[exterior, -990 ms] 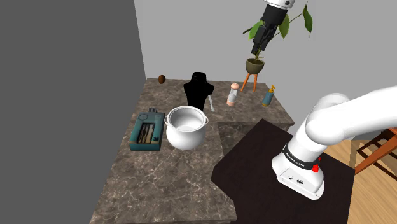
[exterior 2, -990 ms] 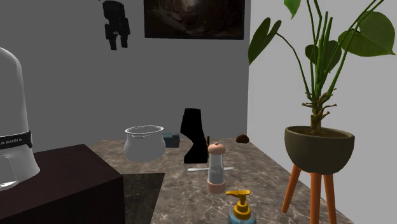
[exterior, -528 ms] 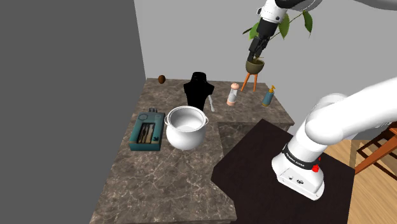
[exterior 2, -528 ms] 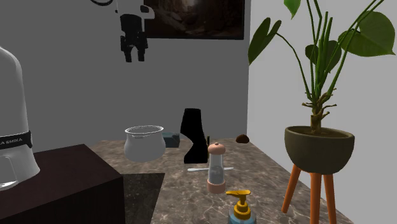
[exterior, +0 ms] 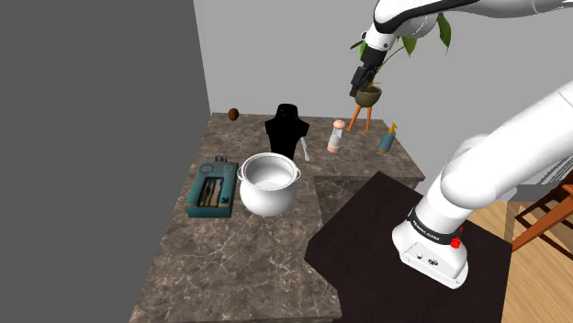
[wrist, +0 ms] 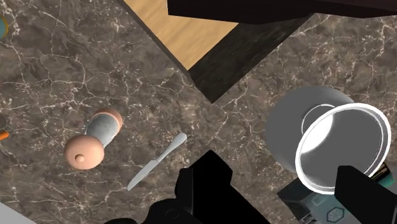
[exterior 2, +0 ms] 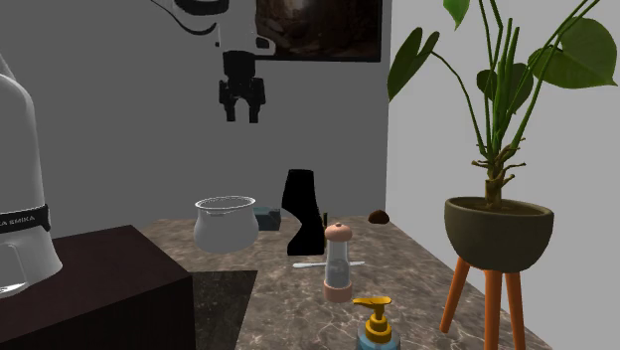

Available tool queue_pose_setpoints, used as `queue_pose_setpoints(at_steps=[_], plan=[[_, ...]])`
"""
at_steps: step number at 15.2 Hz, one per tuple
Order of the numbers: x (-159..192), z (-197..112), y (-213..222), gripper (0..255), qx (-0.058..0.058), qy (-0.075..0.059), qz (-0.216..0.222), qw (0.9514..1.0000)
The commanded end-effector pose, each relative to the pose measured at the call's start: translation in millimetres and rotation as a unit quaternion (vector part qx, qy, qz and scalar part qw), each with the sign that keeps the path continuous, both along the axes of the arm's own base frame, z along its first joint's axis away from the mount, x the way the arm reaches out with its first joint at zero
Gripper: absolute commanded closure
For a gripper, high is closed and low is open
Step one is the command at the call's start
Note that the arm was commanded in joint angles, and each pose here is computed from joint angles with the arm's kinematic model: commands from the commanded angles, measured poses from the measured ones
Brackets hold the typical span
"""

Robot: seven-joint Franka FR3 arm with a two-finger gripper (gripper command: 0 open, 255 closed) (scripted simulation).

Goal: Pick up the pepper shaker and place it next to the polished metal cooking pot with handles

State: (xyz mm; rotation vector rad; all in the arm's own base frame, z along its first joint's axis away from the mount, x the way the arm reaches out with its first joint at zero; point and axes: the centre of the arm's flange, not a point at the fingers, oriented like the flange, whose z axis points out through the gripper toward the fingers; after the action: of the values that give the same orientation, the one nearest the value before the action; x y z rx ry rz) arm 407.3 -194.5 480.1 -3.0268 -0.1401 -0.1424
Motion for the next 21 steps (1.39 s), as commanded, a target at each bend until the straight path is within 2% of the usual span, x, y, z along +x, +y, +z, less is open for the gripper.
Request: queue_pose_setpoints(at_steps=[1,21], plan=[[11,-19,-19,0,0.002,0.001,0.002,1.0],[130,-197,-187,0,0.032,0.01,0.017,0.9993]])
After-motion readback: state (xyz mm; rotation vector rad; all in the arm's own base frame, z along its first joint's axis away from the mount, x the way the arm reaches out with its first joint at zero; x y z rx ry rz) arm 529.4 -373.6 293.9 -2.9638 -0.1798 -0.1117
